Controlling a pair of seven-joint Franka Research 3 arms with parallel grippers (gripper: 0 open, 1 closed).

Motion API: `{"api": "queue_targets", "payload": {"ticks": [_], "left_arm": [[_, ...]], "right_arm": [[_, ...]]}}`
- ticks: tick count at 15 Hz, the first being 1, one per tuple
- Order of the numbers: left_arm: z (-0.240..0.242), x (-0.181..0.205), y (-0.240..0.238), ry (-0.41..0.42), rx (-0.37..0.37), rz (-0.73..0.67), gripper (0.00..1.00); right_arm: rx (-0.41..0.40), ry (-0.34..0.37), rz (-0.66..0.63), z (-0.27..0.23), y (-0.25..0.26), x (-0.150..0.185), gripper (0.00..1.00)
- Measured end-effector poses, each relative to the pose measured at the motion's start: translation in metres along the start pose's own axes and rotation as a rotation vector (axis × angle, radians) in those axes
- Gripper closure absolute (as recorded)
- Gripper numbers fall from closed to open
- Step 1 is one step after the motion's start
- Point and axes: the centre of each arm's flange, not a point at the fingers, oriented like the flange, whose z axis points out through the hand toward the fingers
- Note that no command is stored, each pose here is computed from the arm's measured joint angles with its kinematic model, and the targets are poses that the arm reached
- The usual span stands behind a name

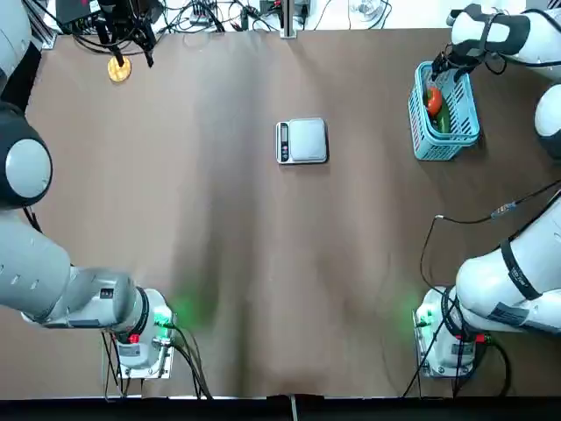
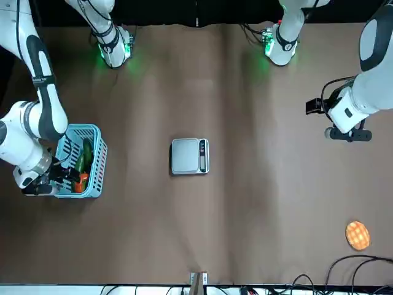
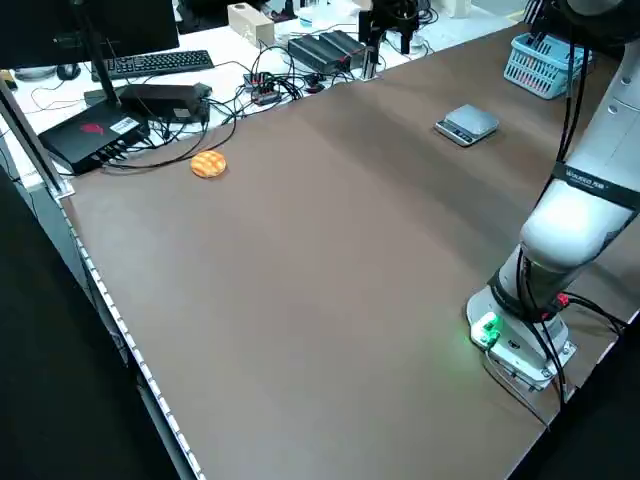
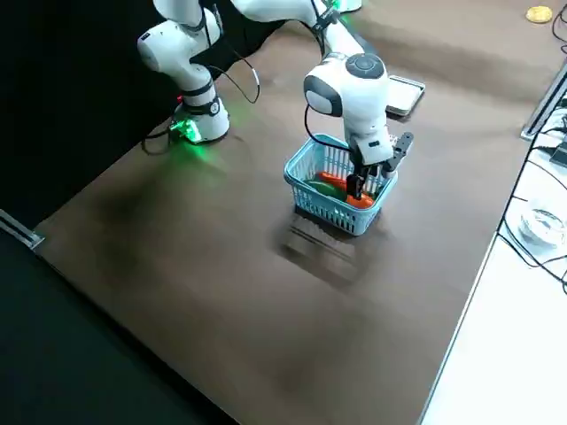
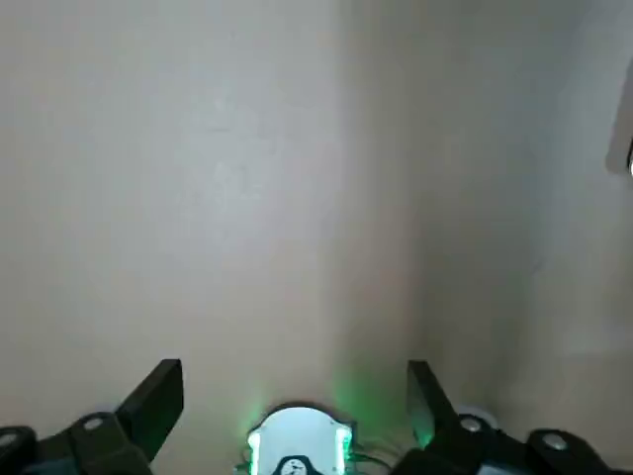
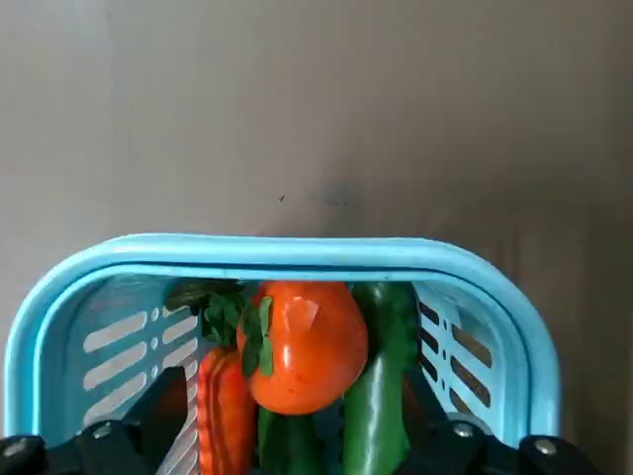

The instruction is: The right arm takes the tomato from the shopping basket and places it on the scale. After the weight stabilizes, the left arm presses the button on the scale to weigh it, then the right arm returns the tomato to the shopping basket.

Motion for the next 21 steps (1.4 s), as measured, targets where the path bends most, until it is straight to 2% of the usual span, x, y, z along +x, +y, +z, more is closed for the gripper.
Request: {"api": "queue_targets", "payload": {"ticks": [2,5,10,15,21], "left_arm": [[0.000,0.000,0.006,0.001,0.003,0.108,0.00],[-0.002,0.002,0.006,0.021,0.008,0.219,0.00],[-0.004,0.003,0.013,0.019,0.123,0.464,0.00],[-0.004,0.002,0.024,0.007,0.145,0.661,0.00],[-0.004,0.006,0.028,0.000,0.166,0.950,0.00]], "right_arm": [[-0.002,0.015,0.001,0.009,0.001,-0.001,0.04],[0.001,-0.001,0.004,0.026,0.004,-0.005,0.04],[0.007,-0.024,0.005,0.043,0.005,-0.008,0.04],[0.005,-0.002,0.003,0.053,0.004,-0.006,0.04],[0.010,-0.016,0.007,0.069,0.005,-0.009,0.04]]}}
